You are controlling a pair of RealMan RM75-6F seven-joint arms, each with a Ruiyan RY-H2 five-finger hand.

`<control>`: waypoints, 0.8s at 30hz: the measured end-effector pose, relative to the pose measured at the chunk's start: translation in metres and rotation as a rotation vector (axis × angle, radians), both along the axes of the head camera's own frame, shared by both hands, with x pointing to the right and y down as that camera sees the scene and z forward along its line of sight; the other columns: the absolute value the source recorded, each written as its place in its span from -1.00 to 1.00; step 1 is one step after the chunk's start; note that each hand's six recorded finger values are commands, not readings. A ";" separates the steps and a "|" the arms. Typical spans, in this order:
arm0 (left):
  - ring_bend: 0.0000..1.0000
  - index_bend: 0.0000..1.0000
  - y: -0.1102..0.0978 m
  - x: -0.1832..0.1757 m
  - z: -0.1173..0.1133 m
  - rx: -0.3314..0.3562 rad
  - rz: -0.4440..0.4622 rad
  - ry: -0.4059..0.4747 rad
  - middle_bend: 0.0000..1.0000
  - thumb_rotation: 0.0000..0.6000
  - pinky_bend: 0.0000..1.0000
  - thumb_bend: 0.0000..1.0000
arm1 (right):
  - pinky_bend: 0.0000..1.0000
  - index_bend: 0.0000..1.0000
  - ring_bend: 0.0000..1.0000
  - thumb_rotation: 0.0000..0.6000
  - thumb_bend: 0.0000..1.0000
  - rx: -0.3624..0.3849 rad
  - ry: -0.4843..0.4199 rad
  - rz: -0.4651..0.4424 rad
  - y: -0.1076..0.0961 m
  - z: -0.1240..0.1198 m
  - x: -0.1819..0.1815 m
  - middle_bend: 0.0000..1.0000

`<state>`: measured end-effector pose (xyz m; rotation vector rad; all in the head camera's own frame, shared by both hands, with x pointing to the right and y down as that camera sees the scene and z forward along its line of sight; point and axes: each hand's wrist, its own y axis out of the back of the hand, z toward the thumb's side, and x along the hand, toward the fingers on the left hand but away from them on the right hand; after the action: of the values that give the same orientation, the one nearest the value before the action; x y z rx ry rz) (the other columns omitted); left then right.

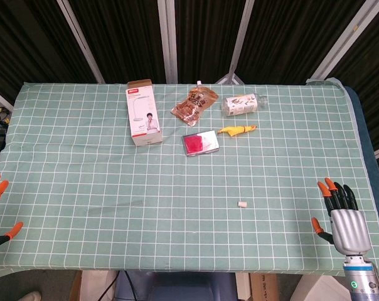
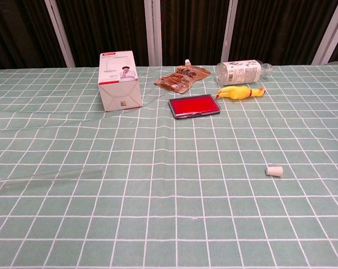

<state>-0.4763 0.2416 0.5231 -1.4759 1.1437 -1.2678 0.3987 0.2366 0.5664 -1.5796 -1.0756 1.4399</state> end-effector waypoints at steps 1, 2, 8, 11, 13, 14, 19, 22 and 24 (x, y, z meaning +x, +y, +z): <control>-1.00 -0.91 0.000 0.000 0.000 -0.001 0.000 -0.001 -0.96 1.00 -1.00 -0.60 | -1.00 -1.00 -1.00 1.00 -0.25 0.000 0.000 0.000 0.000 0.000 0.000 -1.00; -1.00 -0.91 0.000 0.000 0.001 -0.002 -0.001 -0.002 -0.96 1.00 -1.00 -0.60 | -1.00 -1.00 -1.00 1.00 -0.25 -0.001 -0.001 0.000 0.000 0.000 0.000 -1.00; -1.00 -0.89 -0.002 0.000 0.004 -0.010 -0.001 -0.012 -0.96 1.00 -1.00 -0.60 | -1.00 -1.00 -1.00 1.00 -0.25 -0.004 -0.013 0.003 0.000 0.001 -0.001 -1.00; -1.00 -0.87 -0.002 0.000 0.006 -0.024 -0.004 -0.015 -0.95 1.00 -1.00 -0.61 | -1.00 -1.00 -1.00 1.00 -0.25 -0.007 -0.013 0.001 0.000 0.001 -0.001 -1.00; -1.00 -0.85 -0.002 0.002 0.009 -0.038 -0.008 -0.014 -0.93 1.00 -1.00 -0.61 | -1.00 -1.00 -1.00 1.00 -0.25 -0.009 -0.013 0.001 0.000 0.002 -0.002 -1.00; -1.00 -0.84 -0.002 0.003 0.010 -0.043 -0.010 -0.015 -0.91 1.00 -1.00 -0.61 | -1.00 -1.00 -1.00 1.00 -0.25 -0.011 -0.014 0.002 0.000 0.003 -0.002 -1.00; -1.00 -0.70 -0.003 0.010 0.019 -0.088 -0.006 -0.036 -0.78 1.00 -1.00 -0.59 | -1.00 -1.00 -1.00 1.00 -0.25 -0.021 -0.018 0.010 -0.002 0.006 -0.002 -1.00; -1.00 -0.65 -0.005 0.016 0.026 -0.126 0.002 -0.054 -0.69 1.00 -1.00 -0.54 | -1.00 -1.00 -1.00 1.00 -0.25 -0.021 -0.017 0.000 -0.002 0.008 -0.004 -1.00; -0.99 -0.56 -0.007 0.021 0.030 -0.144 0.012 -0.066 -0.60 1.00 -1.00 -0.49 | -1.00 -1.00 -1.00 1.00 -0.25 -0.022 -0.015 -0.005 -0.002 0.008 -0.005 -1.00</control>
<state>-0.4550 0.2345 0.5534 -1.5316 1.0166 -1.4043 0.3939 0.2349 0.5743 -1.6097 -1.0670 1.4442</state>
